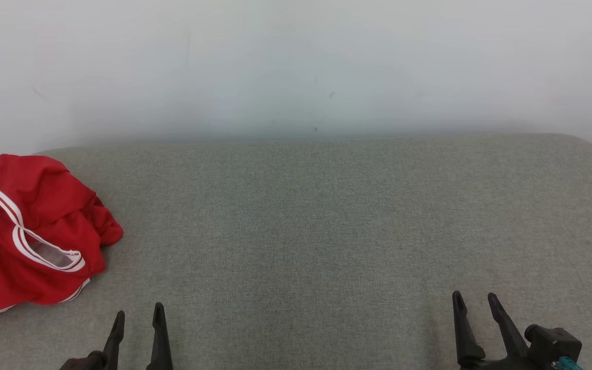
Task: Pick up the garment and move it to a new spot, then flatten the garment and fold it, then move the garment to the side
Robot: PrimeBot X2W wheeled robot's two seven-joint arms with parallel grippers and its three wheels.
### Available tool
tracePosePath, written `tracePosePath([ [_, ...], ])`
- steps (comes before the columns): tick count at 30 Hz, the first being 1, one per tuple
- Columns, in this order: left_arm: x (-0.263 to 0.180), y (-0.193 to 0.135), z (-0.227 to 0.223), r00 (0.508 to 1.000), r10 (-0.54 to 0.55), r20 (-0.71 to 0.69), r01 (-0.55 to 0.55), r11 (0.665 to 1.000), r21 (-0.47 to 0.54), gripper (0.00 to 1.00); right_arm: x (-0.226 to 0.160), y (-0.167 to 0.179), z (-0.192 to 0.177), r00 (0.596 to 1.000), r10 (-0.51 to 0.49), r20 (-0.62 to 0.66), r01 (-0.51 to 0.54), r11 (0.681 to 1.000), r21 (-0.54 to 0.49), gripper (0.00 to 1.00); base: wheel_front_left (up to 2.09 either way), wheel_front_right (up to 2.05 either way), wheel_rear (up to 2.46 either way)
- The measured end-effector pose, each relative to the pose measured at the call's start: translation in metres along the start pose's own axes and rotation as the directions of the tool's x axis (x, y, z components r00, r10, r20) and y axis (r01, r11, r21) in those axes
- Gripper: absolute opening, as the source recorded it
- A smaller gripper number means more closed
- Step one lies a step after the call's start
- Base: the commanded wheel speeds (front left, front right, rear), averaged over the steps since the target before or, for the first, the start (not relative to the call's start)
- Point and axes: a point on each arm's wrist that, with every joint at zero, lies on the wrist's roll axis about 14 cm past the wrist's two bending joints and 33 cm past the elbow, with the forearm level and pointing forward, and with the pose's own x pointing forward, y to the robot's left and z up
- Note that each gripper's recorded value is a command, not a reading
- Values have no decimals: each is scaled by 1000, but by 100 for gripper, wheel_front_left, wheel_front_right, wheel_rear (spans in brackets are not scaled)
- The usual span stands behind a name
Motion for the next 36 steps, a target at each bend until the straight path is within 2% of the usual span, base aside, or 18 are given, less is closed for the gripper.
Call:
tracePosePath([
  [36, -10, 0, -4, 1000, -24, 20, 21, 986, 164, 100, -11, 12, -10, 998, 68, -16, -70, 969, -236, 100, 0, 0, 0],
])
